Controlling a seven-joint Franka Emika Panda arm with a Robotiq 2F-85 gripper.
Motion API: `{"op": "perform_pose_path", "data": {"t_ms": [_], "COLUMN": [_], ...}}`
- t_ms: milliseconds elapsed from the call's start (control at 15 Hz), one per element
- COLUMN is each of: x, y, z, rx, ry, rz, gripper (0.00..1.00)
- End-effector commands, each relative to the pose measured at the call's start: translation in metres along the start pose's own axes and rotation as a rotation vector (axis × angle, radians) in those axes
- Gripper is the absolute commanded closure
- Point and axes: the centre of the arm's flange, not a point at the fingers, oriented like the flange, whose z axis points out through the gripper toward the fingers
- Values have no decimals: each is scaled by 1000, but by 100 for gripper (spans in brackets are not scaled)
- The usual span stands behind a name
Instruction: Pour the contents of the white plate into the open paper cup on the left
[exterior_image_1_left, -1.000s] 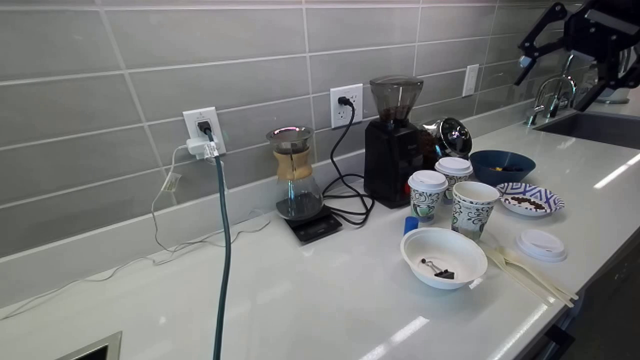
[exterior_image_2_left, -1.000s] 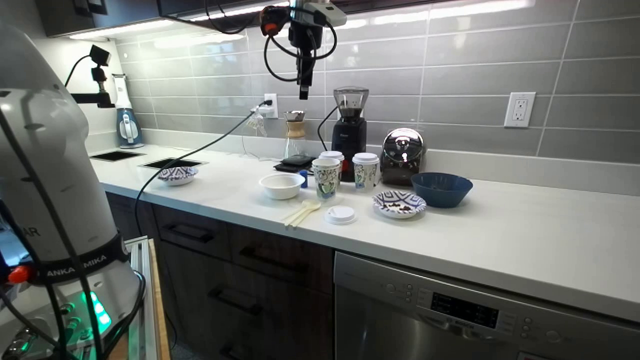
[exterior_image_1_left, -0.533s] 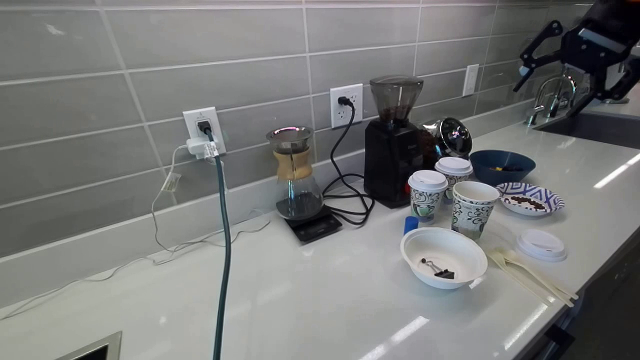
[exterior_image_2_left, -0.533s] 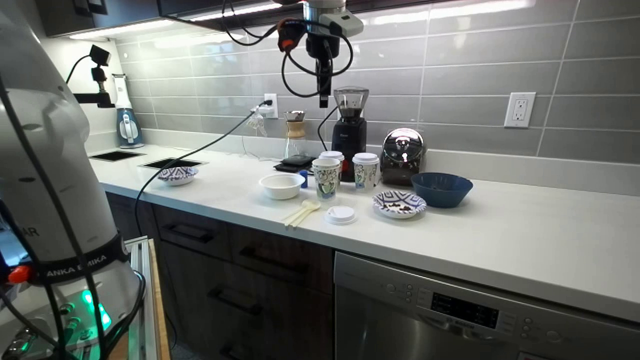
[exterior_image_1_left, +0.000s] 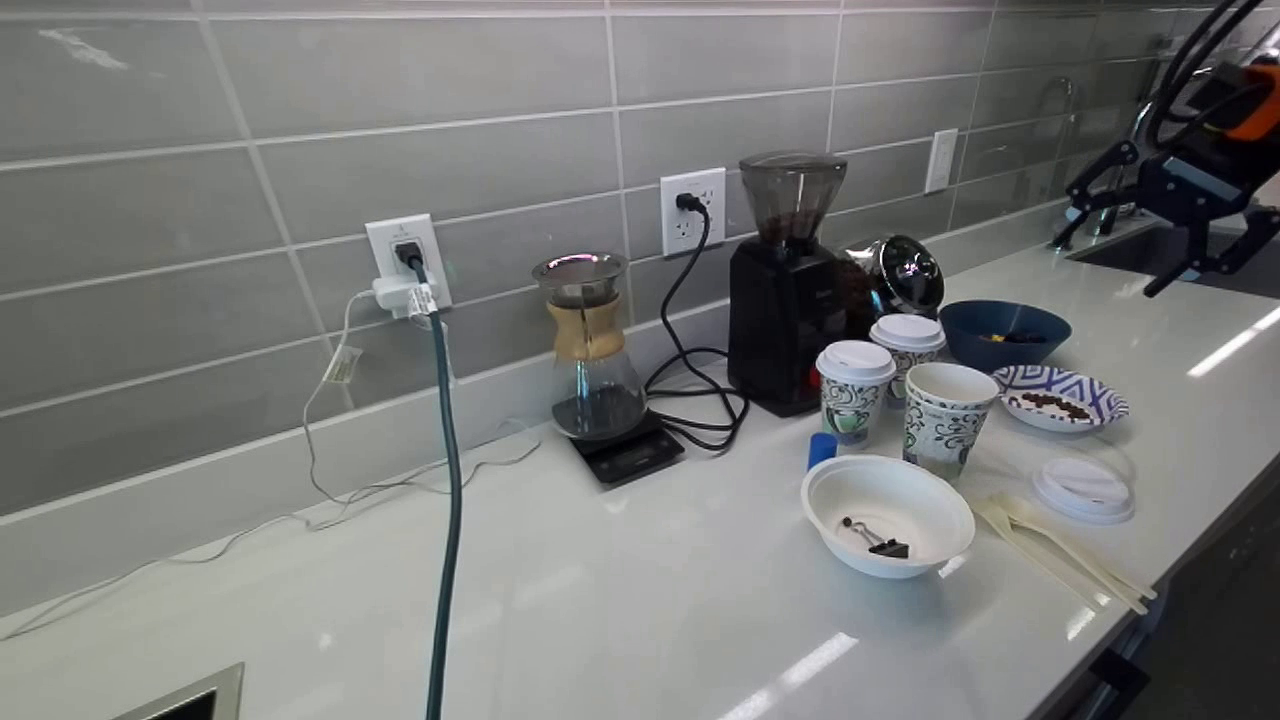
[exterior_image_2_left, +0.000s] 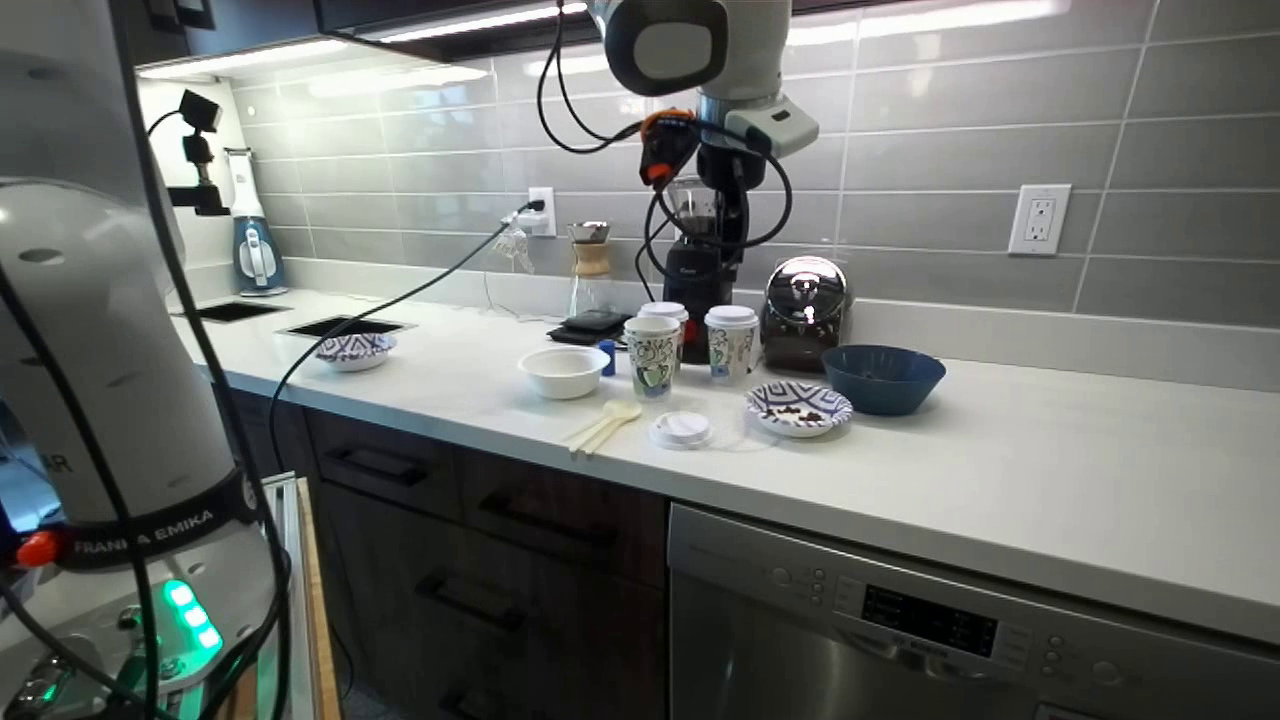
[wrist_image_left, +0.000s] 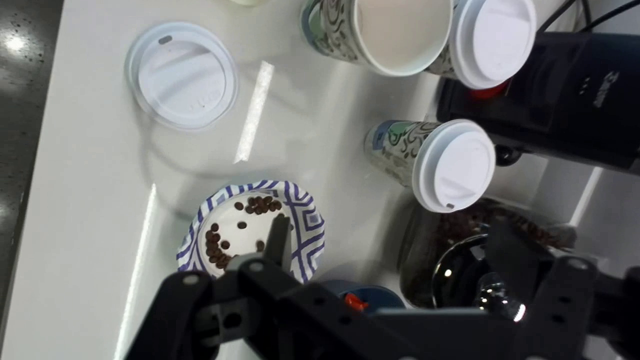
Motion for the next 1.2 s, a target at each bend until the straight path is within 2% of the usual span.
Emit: {"op": "perform_pose_path", "data": {"t_ms": [0, 333, 400, 733, 867, 1133], "x": [34, 51, 38, 46, 54, 68], "y": [15, 46, 39, 48, 62, 83], "z": [28, 50, 48, 51, 68, 88], "rx": [-12, -63, -52, -59, -61, -52], "ry": [25, 93, 65, 79, 90, 77], "rz": [12, 38, 36, 49, 8, -149], "gripper": [0, 0, 0, 0, 0, 0]}}
